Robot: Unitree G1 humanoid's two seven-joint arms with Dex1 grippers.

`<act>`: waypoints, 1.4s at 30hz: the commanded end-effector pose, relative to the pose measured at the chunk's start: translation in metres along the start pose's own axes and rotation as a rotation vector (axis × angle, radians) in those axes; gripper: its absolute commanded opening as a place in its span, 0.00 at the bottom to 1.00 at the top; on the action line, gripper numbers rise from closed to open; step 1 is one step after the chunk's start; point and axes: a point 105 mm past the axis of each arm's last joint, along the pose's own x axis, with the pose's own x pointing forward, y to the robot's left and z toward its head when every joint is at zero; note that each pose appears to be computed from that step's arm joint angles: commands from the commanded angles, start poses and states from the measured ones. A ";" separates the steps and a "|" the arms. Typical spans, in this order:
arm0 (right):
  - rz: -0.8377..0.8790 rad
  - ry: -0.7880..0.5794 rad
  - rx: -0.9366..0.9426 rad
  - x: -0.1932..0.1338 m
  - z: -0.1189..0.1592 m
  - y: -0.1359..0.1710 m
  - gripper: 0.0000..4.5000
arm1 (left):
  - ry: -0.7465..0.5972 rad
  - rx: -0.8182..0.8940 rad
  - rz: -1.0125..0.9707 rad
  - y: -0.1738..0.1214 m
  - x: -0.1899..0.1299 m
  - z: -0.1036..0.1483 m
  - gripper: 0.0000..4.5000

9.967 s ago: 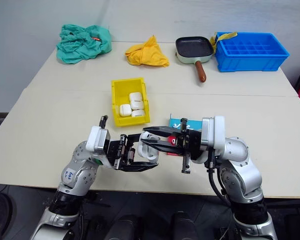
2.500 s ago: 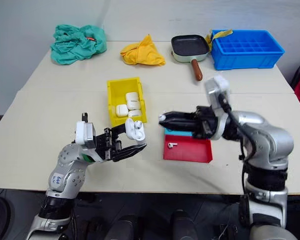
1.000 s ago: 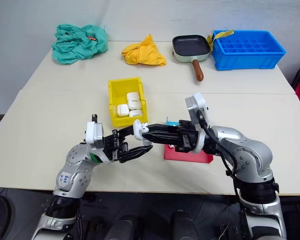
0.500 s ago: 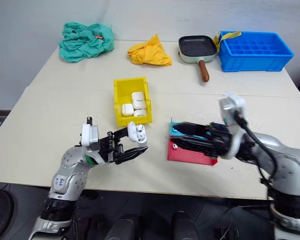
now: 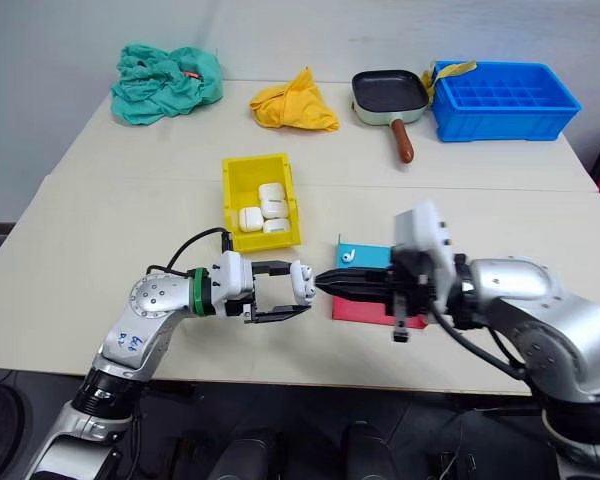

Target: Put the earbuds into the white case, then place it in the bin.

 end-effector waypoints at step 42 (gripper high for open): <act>-0.882 -0.121 -0.206 -0.162 -0.053 0.031 1.00 | 0.191 -0.255 0.651 0.171 -0.043 -0.013 0.82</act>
